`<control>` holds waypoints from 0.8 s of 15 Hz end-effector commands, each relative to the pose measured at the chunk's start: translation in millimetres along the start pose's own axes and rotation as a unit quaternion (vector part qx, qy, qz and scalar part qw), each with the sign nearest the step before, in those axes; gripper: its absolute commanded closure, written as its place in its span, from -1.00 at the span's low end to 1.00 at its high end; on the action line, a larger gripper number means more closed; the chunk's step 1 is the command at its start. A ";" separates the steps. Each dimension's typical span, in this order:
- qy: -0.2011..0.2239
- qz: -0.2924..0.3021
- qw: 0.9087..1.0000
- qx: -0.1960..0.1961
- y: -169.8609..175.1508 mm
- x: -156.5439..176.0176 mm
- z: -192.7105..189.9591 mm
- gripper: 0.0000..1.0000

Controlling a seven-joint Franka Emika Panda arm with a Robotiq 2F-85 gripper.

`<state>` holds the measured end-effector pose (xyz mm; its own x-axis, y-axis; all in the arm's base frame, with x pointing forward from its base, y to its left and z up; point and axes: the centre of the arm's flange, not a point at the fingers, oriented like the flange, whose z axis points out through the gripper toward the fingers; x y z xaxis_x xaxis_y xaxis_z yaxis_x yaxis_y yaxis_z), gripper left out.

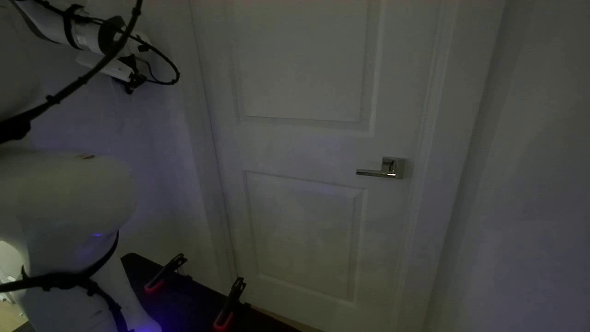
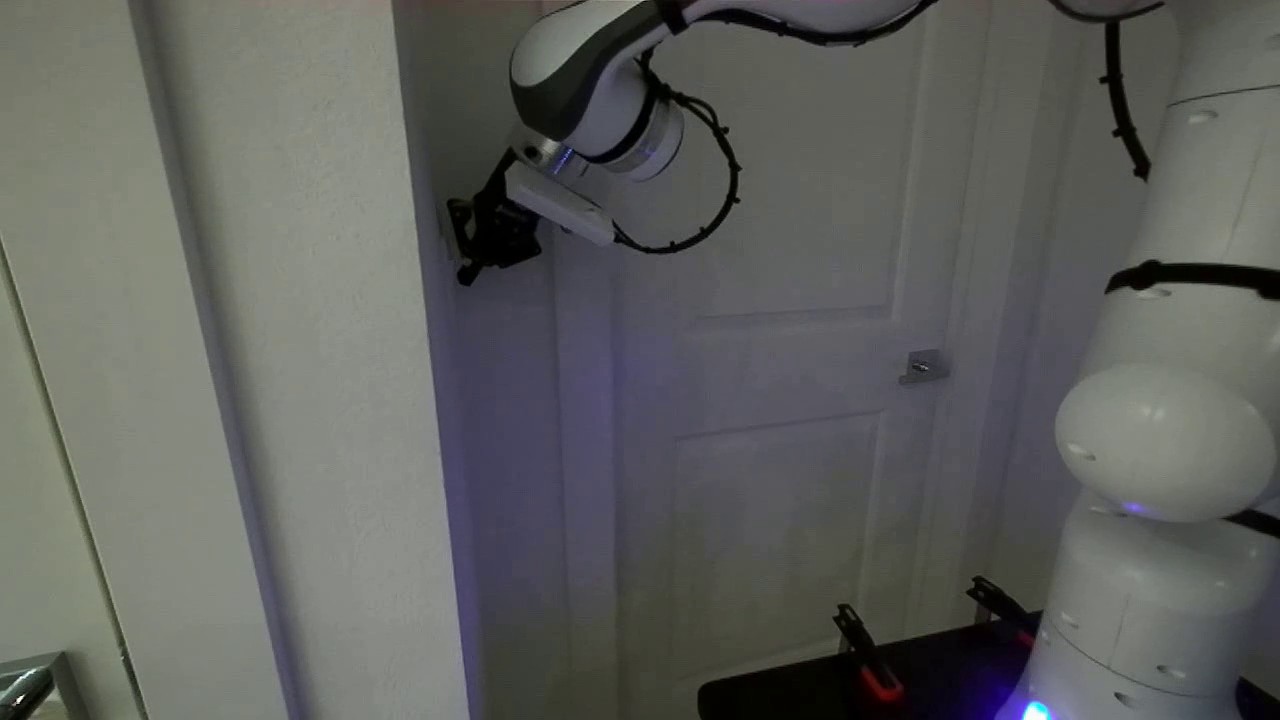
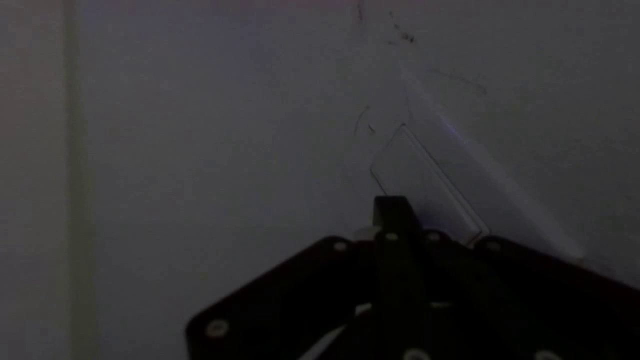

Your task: Turn the light on, open the door then turn off the light

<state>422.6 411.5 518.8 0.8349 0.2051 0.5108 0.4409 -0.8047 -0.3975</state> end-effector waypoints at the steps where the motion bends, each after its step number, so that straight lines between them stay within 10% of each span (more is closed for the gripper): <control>1: -0.026 0.008 1.000 0.007 3.8 9.0 -15.4 1.00; 12: -0.022 0.009 0.997 0.079 5.5 23.6 -10.4 1.00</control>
<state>433.3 403.4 535.1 0.8579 0.2028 0.4721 0.4440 -0.7550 -0.4825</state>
